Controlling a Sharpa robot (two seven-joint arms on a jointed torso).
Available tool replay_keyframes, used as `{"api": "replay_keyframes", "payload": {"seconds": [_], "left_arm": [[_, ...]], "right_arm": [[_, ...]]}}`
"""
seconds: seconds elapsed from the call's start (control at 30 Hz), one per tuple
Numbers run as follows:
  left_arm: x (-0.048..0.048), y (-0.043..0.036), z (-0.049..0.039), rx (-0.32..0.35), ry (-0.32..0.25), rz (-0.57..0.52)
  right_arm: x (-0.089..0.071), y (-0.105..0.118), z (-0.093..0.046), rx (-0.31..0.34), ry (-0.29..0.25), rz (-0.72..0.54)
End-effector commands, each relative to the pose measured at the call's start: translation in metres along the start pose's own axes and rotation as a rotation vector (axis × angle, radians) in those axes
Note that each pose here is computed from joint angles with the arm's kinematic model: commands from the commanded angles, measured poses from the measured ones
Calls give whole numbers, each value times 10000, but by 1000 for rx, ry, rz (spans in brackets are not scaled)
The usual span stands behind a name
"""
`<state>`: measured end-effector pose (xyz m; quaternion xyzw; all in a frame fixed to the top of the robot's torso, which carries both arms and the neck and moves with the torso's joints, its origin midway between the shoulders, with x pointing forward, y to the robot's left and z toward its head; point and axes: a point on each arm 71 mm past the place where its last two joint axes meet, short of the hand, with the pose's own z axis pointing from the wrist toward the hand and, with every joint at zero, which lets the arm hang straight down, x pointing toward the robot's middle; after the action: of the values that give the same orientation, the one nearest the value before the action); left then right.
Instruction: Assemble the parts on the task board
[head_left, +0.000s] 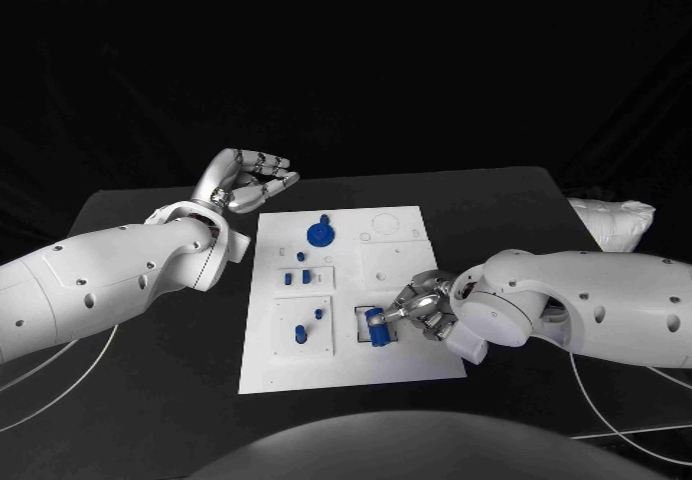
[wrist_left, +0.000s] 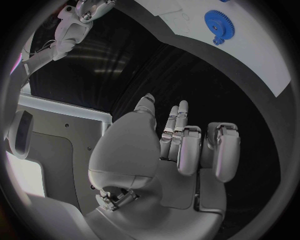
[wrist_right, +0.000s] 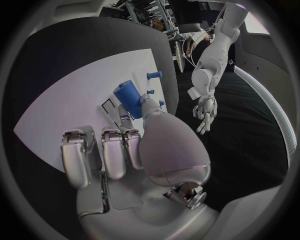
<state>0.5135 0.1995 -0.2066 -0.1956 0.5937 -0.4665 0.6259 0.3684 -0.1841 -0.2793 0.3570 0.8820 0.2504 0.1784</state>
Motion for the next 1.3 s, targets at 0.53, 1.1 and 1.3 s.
{"api": "replay_keyframes", "payload": {"seconds": [0.53, 1.1, 1.3], "left_arm": [[10, -23, -5, 12, 5, -3], [23, -18, -3, 4, 20, -13], [24, -19, -2, 4, 21, -14]], "right_arm": [[16, 45, 47, -1, -38, -41], [28, 45, 59, 9, -24, -48], [31, 44, 59, 10, -18, -48]]}}
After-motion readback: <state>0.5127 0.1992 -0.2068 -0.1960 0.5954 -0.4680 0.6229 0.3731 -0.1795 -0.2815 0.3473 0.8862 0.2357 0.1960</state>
